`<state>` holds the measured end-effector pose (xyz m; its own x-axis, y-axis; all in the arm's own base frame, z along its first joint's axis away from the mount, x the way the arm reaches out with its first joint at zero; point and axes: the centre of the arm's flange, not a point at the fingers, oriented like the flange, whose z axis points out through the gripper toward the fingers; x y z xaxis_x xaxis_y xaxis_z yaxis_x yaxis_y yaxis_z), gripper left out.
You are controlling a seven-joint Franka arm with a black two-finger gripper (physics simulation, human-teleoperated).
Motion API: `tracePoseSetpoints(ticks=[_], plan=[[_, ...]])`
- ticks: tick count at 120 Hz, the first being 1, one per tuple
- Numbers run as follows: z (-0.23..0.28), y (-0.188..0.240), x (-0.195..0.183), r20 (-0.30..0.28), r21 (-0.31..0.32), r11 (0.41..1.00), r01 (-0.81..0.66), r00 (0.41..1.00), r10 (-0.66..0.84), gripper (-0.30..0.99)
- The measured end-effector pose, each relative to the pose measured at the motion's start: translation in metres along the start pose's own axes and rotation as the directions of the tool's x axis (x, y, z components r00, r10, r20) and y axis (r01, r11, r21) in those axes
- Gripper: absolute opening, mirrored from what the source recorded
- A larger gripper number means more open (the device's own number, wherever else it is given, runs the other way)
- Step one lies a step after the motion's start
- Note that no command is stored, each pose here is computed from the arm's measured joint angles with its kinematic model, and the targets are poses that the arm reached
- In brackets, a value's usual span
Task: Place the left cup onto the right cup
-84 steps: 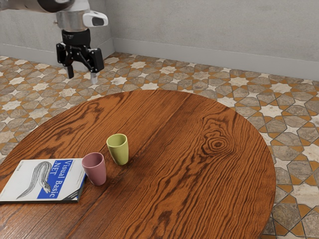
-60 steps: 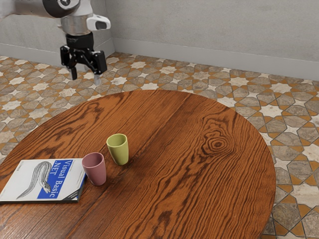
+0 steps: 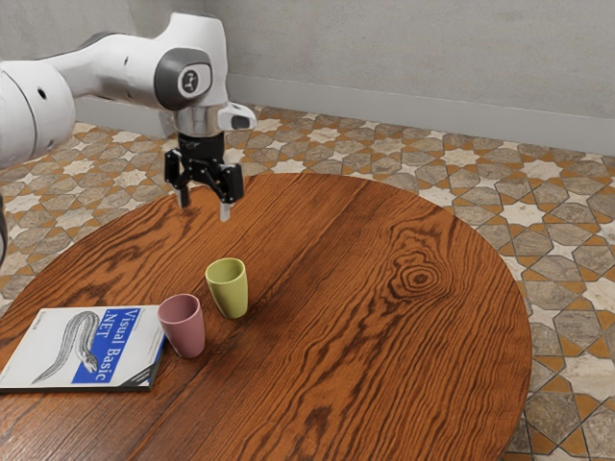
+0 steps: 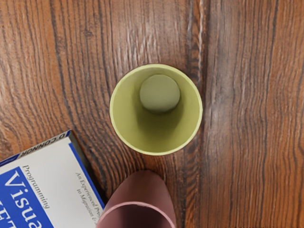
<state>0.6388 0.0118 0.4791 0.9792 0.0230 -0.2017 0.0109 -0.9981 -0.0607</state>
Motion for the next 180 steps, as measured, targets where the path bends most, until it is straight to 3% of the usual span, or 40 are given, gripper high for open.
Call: tracePoseSetpoints(ticks=[21,55,78,127,180], plan=[[0.051,0.024,-0.010,0.020,-0.001,0.999,-0.038,0.999,0.038,0.69],[0.096,0.043,-0.053,-0.013,0.000,0.997,-0.071,0.997,0.071,0.69],[0.143,0.045,-0.066,-0.006,-0.006,0.998,-0.063,0.998,0.063,0.69],[0.153,0.044,-0.077,-0.060,-0.021,0.999,-0.040,0.997,0.039,0.69],[0.198,0.035,-0.085,-0.029,-0.024,1.000,0.001,1.000,-0.001,0.69]])
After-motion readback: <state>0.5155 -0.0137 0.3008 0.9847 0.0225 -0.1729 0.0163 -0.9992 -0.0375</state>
